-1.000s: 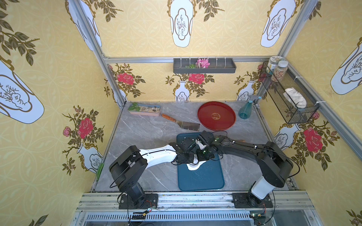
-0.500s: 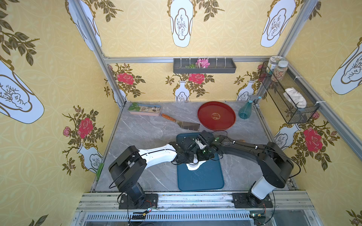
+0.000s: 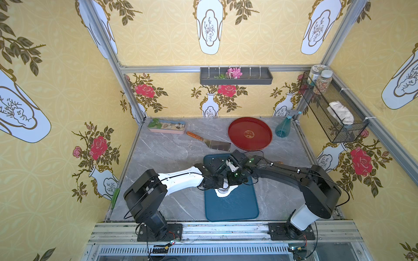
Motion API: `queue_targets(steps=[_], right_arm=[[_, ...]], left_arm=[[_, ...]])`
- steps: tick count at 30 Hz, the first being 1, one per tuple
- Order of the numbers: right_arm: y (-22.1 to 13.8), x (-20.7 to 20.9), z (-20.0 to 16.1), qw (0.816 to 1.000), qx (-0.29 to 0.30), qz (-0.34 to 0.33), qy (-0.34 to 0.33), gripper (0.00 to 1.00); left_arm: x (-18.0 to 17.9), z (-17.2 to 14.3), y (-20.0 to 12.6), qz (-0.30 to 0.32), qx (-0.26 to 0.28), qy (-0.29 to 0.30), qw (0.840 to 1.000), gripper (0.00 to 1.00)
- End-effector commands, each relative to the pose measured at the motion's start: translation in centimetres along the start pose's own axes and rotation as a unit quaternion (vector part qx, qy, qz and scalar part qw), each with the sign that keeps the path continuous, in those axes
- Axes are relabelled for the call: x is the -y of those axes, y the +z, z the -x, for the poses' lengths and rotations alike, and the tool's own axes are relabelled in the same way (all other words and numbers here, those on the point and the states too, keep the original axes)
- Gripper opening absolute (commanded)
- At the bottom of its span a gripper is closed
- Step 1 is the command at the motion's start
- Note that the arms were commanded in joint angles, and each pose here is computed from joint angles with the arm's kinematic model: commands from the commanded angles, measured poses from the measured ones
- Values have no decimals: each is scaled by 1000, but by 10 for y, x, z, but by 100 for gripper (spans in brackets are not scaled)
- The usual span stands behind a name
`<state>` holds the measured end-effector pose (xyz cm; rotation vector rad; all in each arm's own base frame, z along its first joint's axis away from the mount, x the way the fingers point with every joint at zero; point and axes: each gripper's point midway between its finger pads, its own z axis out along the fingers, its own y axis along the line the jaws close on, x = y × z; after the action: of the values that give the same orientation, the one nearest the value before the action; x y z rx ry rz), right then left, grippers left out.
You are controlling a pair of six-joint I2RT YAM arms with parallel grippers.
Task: Roll out the dumpling wrappers from the dough
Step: Press the dumpling wrapper on the work surface.
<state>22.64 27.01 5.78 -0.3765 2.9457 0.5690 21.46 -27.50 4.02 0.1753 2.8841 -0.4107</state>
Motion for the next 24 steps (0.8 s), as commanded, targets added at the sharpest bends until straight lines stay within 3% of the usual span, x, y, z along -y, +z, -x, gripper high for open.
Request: queue_targets(steps=[1, 24], right_arm=[[-6, 38, -13, 995, -12, -95, 18, 0], [-25, 36, -7, 996, 12, -92, 20, 0]], left_arm=[[-18, -13, -2, 36, -24, -7, 999, 0], [-14, -1, -19, 35, 4, -12, 999, 0]])
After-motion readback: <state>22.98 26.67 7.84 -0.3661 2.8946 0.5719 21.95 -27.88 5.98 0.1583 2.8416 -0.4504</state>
